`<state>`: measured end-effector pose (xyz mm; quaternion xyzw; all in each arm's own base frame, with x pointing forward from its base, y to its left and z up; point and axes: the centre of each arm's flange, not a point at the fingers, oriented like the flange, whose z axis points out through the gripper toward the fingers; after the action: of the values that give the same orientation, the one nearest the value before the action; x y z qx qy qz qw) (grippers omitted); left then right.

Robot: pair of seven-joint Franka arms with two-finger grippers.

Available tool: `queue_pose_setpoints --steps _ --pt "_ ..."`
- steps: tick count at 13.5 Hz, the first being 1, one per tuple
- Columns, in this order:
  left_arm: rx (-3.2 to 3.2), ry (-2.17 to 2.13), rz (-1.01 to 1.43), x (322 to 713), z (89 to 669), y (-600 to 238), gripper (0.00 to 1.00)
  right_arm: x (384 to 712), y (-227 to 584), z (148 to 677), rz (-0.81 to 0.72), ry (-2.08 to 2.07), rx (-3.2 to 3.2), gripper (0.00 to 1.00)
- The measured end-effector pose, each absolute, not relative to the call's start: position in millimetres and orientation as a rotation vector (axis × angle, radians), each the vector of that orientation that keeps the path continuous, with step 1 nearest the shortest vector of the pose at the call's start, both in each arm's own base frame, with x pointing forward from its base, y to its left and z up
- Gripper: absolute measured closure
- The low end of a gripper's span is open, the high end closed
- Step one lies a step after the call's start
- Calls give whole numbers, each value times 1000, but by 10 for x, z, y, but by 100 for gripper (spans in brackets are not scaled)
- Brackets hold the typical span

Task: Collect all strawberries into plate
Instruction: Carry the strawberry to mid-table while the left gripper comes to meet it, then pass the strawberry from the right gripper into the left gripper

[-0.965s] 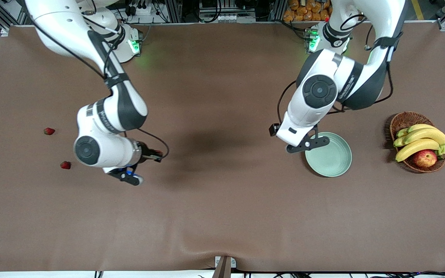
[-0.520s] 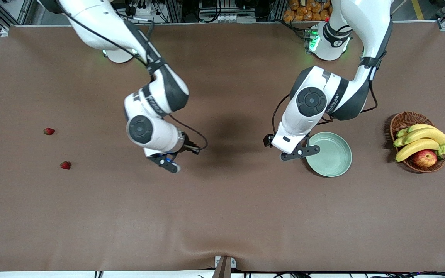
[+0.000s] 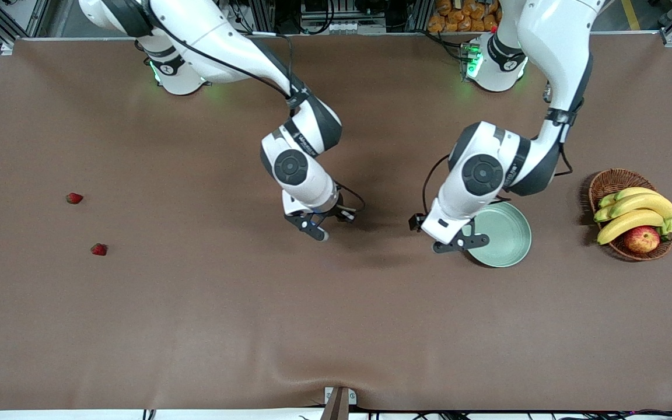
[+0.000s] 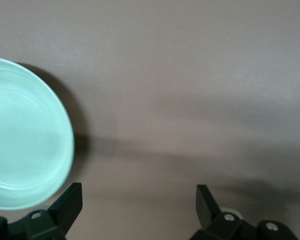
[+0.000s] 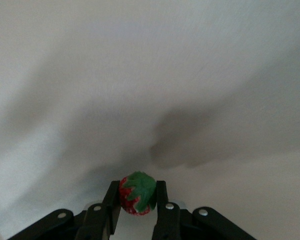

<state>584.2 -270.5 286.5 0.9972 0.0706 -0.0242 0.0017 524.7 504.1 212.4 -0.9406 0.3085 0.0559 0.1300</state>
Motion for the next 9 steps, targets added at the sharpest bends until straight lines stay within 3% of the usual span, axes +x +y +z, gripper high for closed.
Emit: queue_pose_setpoints --steps 3,4,9 --pt "3129 215 -86 5840 2823 -2706 0 5165 5116 1905 160 906 -2736 67" --pt "3127 207 -88 5821 2824 -2746 0 5183 5102 1907 157 910 -2735 61" --pt "3120 195 -136 5733 2806 -2869 0 5236 5188 2106 159 889 -2729 11"
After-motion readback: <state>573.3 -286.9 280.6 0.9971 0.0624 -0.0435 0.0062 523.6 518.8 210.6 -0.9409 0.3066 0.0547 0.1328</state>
